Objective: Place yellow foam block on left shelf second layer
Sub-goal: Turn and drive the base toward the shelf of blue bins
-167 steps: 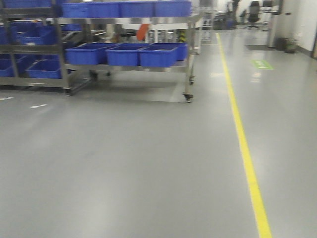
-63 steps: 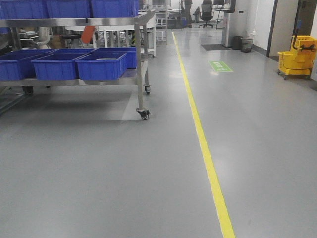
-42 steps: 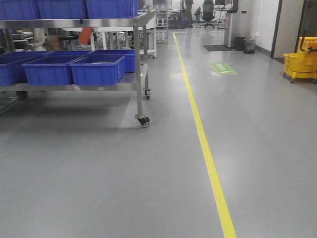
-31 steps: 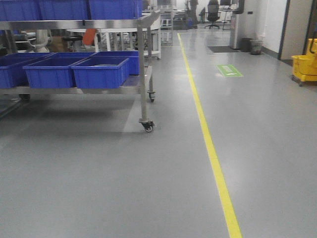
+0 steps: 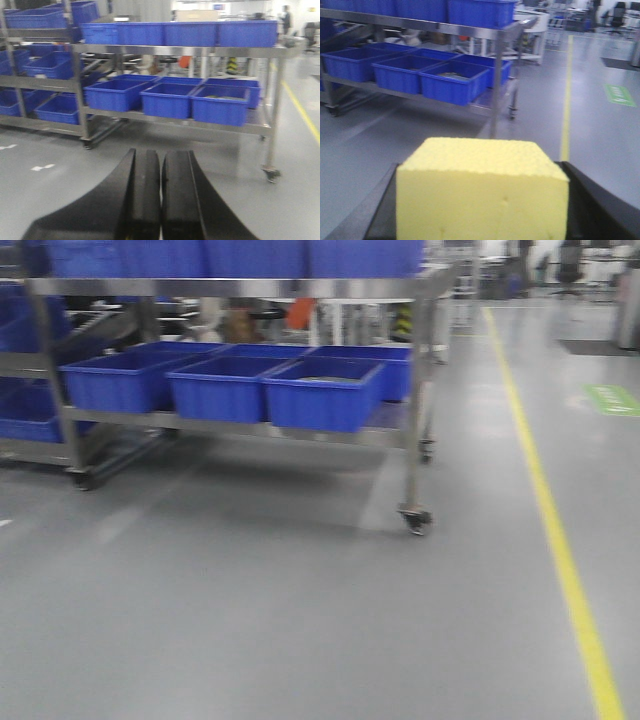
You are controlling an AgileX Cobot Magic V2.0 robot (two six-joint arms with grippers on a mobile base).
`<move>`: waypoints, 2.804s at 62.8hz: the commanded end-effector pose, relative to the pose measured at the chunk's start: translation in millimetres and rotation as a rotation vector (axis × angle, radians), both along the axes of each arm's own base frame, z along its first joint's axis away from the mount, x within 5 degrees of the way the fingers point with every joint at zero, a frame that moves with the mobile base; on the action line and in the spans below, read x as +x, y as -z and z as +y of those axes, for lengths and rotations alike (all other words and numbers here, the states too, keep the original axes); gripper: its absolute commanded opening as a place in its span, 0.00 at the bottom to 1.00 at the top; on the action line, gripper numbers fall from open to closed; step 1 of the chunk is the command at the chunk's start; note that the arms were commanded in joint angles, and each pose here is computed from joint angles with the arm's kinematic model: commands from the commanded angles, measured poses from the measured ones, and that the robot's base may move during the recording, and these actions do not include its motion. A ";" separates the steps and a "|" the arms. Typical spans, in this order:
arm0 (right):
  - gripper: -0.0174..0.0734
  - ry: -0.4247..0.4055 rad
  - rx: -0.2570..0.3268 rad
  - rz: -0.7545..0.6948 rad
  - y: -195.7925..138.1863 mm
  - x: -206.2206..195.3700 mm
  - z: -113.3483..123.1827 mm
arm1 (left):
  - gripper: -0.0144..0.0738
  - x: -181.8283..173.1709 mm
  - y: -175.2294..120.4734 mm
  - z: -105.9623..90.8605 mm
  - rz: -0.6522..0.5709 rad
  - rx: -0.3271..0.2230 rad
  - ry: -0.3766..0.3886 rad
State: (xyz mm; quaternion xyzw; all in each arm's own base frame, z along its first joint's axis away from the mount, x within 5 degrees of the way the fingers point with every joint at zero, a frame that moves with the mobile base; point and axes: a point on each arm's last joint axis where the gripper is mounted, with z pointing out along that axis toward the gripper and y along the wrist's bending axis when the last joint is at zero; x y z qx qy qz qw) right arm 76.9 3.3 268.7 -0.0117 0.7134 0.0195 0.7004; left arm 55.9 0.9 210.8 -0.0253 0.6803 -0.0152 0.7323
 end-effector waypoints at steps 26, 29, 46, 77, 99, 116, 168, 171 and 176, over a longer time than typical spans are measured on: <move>0.73 0.000 -0.003 -0.112 -17.6 -0.1 0.1 | 0.30 -0.9 0.7 -0.2 -0.071 -0.008 0.005; 0.73 0.000 -0.003 -0.112 -17.6 -0.1 0.1 | 0.30 -0.9 0.7 -0.2 -0.071 -0.008 0.005; 0.73 0.000 -0.003 -0.112 -17.6 -0.1 0.1 | 0.30 -0.9 0.7 -0.2 -0.071 -0.008 0.005; 0.73 0.000 -0.003 -0.111 -17.6 -0.1 0.1 | 0.30 -0.9 0.7 -0.2 -0.071 -0.008 0.005; 0.73 0.000 -0.003 -0.111 -17.6 -0.1 0.1 | 0.30 -0.9 0.7 -0.2 -0.071 -0.008 0.005; 0.73 0.000 -0.003 -0.111 -17.6 -0.1 0.1 | 0.30 -0.9 0.7 -0.2 -0.071 -0.008 0.005; 0.73 0.000 -0.003 -0.111 -17.6 -0.1 0.1 | 0.30 -0.9 0.7 -0.2 -0.071 -0.008 0.005; 0.73 0.000 -0.003 -0.111 -17.6 -0.1 0.1 | 0.30 -0.9 0.7 -0.2 -0.071 -0.008 0.005; 0.73 0.000 -0.003 -0.111 -17.6 -0.1 0.1 | 0.30 -0.9 0.7 -0.2 -0.071 -0.008 0.005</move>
